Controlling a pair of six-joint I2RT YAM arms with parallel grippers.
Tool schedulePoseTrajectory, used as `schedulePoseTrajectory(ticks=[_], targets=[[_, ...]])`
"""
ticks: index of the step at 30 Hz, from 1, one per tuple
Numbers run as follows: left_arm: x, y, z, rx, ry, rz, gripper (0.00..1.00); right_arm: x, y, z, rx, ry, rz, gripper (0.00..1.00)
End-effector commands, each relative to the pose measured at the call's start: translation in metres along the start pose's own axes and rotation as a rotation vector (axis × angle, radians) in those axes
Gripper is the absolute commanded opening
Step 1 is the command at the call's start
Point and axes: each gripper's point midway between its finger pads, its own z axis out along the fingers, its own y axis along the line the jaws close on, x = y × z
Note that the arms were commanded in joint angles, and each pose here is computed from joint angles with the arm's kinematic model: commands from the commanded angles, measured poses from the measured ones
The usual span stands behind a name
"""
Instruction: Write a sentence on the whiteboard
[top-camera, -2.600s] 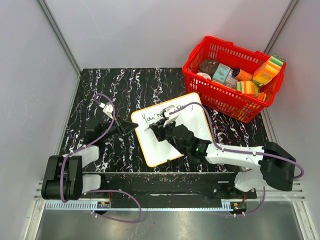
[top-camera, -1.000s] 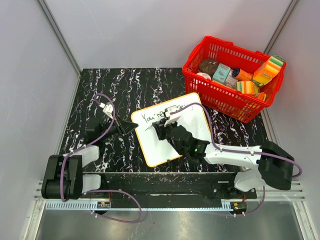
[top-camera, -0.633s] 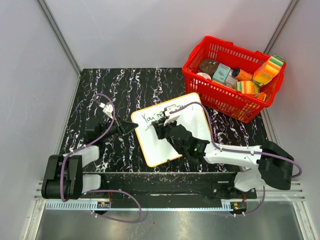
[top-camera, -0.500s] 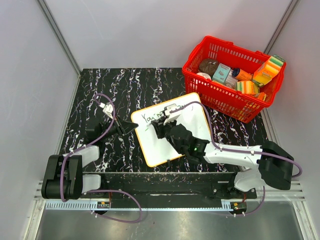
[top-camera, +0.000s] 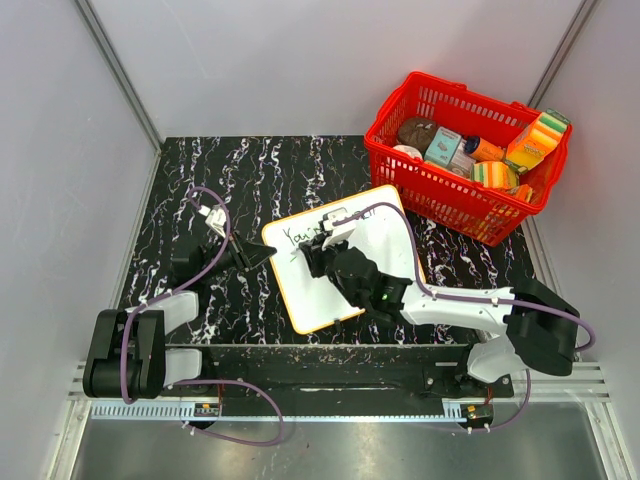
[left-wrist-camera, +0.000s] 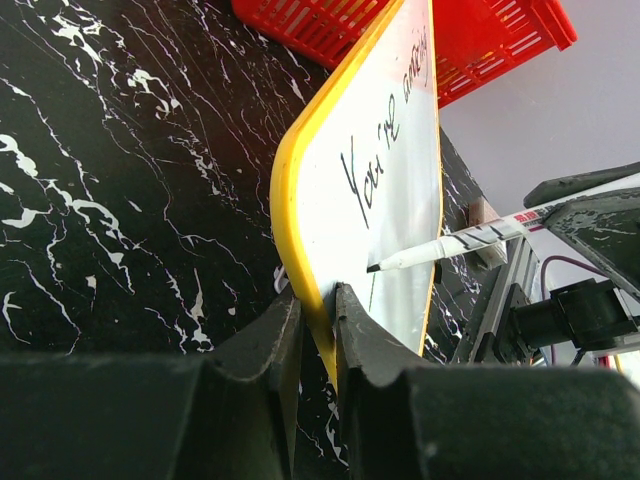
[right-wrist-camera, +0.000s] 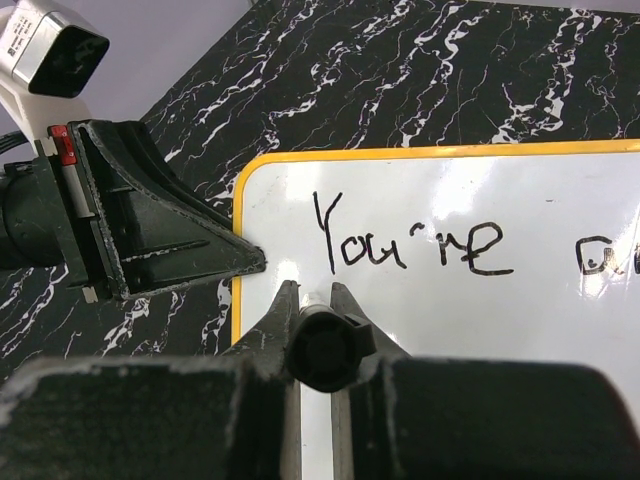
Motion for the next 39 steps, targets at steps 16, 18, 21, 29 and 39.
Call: schedulePoseTrajectory(ticks=[16, 18, 21, 29, 39], targets=[[-0.001, 0.006, 0.002, -0.011, -0.007, 0.077, 0.0, 0.004, -0.01, -0.011, 0.024, 0.01, 0.041, 0.0], [-0.001, 0.006, 0.002, -0.011, -0.007, 0.077, 0.0, 0.007, -0.01, -0.013, 0.022, 0.019, 0.042, 0.0], [-0.001, 0.006, 0.002, -0.011, -0.007, 0.077, 0.0, 0.01, -0.013, -0.014, 0.029, 0.024, 0.042, 0.0], [-0.002, 0.006, 0.002, -0.011, -0.007, 0.077, 0.0, 0.017, -0.015, -0.018, 0.025, 0.043, 0.044, 0.0], [-0.001, 0.007, 0.002, -0.011, -0.006, 0.076, 0.0, 0.026, -0.021, -0.026, 0.027, 0.069, 0.052, 0.0]])
